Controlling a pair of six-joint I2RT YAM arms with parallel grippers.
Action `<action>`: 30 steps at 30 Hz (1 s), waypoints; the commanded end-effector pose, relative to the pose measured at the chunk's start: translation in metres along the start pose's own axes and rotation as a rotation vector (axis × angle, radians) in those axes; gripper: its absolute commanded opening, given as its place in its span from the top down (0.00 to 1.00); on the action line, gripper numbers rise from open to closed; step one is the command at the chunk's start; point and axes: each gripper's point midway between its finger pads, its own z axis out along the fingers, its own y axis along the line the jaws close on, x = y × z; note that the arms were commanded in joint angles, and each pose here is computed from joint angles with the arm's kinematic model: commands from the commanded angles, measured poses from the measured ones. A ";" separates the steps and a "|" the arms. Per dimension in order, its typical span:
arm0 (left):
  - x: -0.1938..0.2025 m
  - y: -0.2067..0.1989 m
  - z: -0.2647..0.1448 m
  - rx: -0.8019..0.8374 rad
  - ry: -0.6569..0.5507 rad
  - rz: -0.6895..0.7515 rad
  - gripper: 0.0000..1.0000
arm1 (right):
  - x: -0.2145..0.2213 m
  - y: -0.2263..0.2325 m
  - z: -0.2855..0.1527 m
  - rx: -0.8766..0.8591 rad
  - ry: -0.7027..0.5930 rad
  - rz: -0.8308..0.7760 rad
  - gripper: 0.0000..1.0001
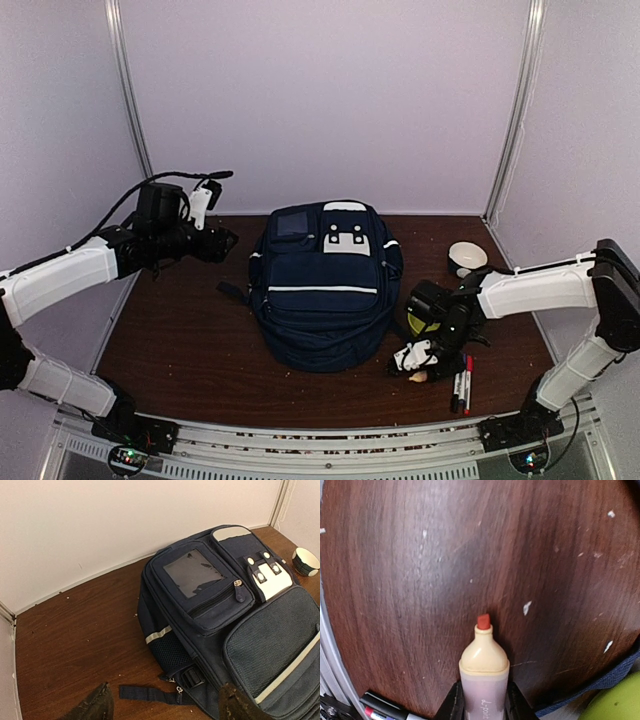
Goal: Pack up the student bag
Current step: Grab the pen from the center of the board, then grab the upper front pocket of the student bag.
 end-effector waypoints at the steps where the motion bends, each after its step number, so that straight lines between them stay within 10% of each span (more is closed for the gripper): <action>1: -0.026 -0.014 -0.013 0.030 -0.078 0.051 0.27 | -0.026 -0.002 -0.021 -0.029 -0.095 0.011 0.82; 17: 0.041 -0.190 -0.001 0.406 0.008 0.665 0.29 | -0.076 0.003 -0.121 -0.098 -0.401 0.058 0.86; 30: 0.055 -0.191 0.052 0.163 0.101 0.916 0.46 | -0.065 0.006 -0.138 -0.077 -0.453 0.140 0.86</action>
